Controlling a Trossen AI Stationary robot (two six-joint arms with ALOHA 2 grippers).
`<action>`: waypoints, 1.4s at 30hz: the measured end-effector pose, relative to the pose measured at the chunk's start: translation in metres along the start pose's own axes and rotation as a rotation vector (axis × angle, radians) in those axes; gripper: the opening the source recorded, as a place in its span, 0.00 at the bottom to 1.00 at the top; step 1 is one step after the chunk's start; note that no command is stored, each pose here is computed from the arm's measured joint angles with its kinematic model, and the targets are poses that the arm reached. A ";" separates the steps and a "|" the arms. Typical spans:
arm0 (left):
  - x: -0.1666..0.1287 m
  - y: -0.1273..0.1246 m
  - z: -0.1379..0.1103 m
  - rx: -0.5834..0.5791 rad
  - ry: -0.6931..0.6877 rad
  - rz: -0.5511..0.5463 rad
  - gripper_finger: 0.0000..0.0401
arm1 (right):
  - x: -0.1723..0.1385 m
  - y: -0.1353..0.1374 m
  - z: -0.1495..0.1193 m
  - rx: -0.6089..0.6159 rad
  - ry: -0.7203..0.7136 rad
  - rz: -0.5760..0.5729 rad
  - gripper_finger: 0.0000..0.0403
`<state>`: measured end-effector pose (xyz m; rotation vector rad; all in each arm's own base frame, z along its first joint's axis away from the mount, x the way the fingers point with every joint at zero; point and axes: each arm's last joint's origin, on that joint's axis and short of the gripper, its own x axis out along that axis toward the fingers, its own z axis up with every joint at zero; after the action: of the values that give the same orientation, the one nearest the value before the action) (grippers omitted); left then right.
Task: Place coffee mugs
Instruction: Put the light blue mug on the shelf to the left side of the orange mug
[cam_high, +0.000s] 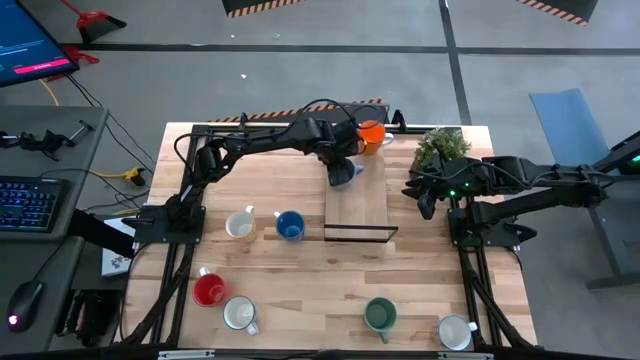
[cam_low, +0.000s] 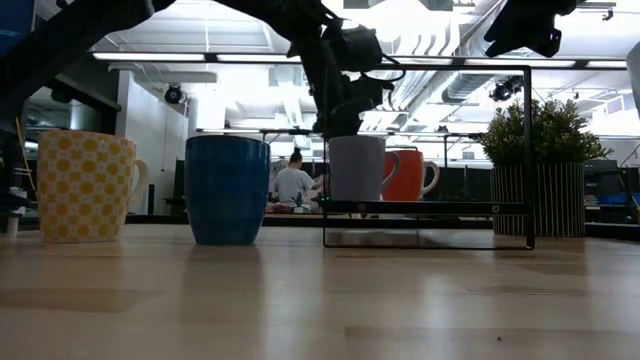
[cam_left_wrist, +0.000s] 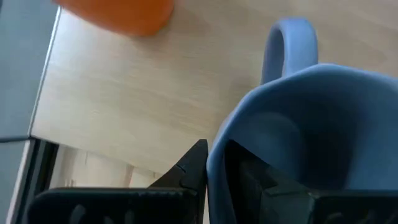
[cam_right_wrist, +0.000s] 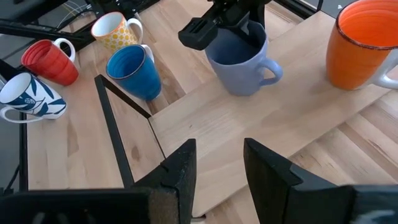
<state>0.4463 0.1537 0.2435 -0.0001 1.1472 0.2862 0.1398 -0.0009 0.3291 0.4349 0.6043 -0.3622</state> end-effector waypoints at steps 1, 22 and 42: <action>0.000 0.000 0.001 -0.001 -0.012 0.002 0.11 | 0.000 0.000 0.000 0.000 0.000 0.000 0.28; -0.017 0.004 0.005 0.006 -0.077 -0.038 0.20 | 0.000 0.000 -0.001 -0.003 0.011 -0.002 0.28; -0.098 -0.015 0.006 0.062 -0.068 -0.076 0.20 | 0.000 0.000 -0.001 -0.024 0.007 -0.010 0.28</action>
<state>0.4184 0.1178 0.3315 0.0210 1.0854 0.1820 0.1396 -0.0010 0.3283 0.4106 0.6176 -0.3623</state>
